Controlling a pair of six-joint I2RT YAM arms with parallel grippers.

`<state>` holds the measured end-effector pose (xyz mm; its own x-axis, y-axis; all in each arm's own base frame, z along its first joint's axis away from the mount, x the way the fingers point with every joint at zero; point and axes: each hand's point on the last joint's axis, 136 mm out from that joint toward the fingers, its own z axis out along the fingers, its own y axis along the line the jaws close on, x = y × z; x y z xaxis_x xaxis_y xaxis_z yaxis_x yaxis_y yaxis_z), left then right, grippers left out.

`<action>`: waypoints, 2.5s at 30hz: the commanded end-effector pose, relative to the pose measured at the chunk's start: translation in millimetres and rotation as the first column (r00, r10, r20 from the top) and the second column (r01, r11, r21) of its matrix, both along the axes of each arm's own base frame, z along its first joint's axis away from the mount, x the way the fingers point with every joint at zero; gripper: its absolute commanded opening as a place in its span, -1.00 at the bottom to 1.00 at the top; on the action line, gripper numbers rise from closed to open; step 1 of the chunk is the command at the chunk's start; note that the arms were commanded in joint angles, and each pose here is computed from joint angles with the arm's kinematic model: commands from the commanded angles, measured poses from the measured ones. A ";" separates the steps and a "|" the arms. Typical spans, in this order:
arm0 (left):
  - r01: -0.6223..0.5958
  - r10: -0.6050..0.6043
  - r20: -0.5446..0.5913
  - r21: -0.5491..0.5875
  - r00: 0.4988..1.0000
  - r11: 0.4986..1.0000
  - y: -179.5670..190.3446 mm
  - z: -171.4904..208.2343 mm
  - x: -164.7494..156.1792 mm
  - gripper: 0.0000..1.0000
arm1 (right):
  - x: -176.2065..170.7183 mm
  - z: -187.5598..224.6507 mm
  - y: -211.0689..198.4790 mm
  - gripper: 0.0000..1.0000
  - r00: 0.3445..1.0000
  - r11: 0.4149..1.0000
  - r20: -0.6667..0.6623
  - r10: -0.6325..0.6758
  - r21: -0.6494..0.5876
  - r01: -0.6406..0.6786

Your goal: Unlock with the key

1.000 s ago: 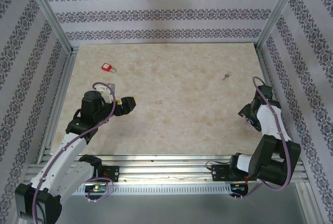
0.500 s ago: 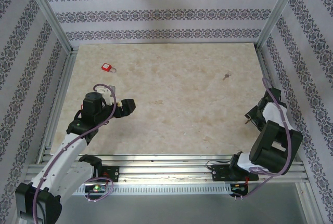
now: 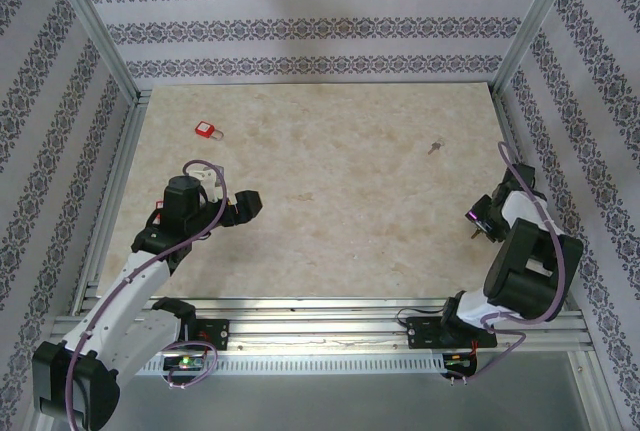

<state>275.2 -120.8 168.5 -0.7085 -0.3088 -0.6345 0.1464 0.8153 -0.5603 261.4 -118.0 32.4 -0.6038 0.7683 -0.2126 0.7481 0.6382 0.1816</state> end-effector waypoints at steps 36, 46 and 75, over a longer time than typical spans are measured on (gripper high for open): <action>0.010 -0.010 0.016 -0.001 1.000 1.000 -1.2 5.4 -4.1 0.99 | 30.1 16.9 26.9 -1.00 0.998 0.996 0.047 0.046 0.080 -0.049; 0.117 -0.093 0.078 -0.402 0.993 0.908 -49.1 79.0 4.3 0.99 | 104.0 156.3 173.4 -1.00 0.767 0.897 0.555 0.323 0.078 -0.435; 0.413 -0.318 0.624 -0.008 0.714 0.911 -145.9 118.0 24.7 0.46 | 65.7 302.9 411.7 -1.00 0.444 0.619 0.830 0.338 0.160 -0.769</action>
